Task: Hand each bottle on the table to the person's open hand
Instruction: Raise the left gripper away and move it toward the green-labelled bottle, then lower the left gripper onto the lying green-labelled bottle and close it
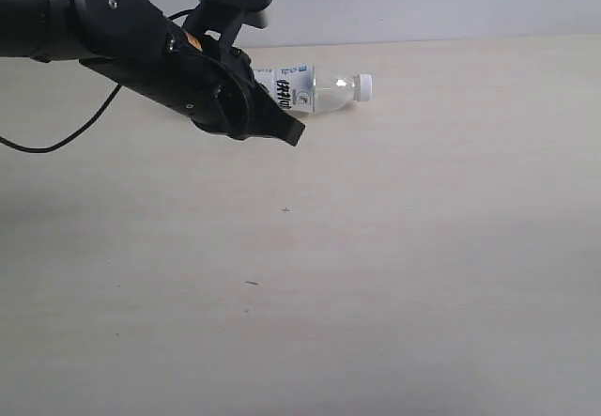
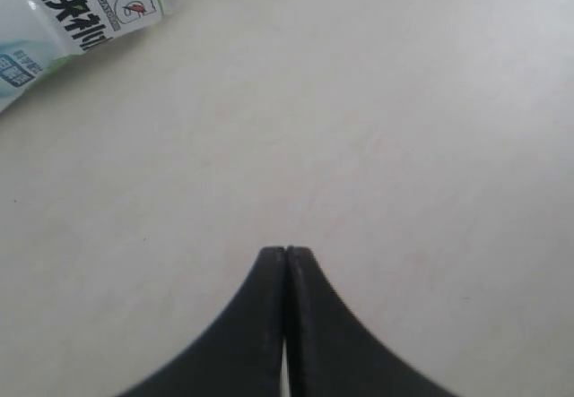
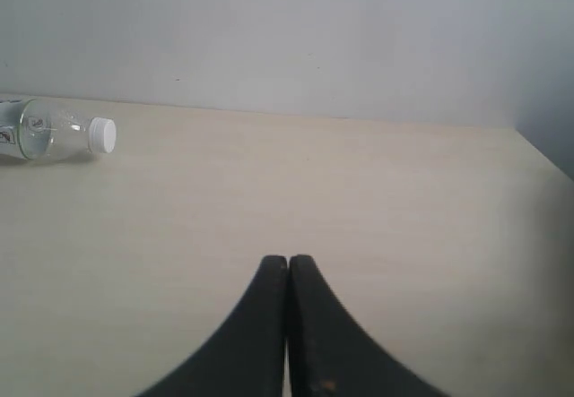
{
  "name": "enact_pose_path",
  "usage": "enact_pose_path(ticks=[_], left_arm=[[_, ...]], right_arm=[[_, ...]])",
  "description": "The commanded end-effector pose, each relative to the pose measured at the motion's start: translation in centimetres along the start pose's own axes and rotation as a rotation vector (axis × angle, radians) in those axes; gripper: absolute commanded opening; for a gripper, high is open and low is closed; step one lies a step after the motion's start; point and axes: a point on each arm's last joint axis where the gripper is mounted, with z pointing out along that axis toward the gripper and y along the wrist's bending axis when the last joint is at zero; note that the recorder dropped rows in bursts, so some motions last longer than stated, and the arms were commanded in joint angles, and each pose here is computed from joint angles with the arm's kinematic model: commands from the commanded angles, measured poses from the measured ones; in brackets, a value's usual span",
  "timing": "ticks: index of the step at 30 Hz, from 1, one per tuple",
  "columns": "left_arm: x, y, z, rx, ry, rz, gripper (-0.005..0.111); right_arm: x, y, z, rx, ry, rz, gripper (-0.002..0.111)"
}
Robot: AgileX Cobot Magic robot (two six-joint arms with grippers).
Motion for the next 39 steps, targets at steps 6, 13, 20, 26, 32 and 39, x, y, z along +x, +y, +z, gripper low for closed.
enact_pose_path(ticks=[6,13,20,26,32,39], left_arm=[[0.0,-0.1,-0.3,0.005,-0.007,-0.007,0.000],[0.0,-0.1,-0.3,0.005,-0.007,-0.007,0.000],[0.0,-0.1,-0.3,0.006,-0.008,-0.008,0.000],[0.0,-0.1,-0.3,0.000,-0.005,0.016,0.000],[0.5,0.0,-0.3,-0.006,0.055,0.227,0.000],[-2.8,0.3,-2.1,-0.027,0.080,0.356,0.000]], right_arm=[[0.1,0.0,0.0,0.002,-0.008,-0.003,0.000],[0.1,0.0,0.0,0.002,-0.008,-0.003,0.000],[0.1,0.0,0.0,0.002,-0.008,-0.003,0.000],[0.1,0.0,0.0,0.002,-0.008,-0.003,0.000],[0.1,0.0,0.0,0.002,-0.008,-0.003,0.000],[0.1,0.0,0.0,0.002,-0.008,-0.003,0.000]])
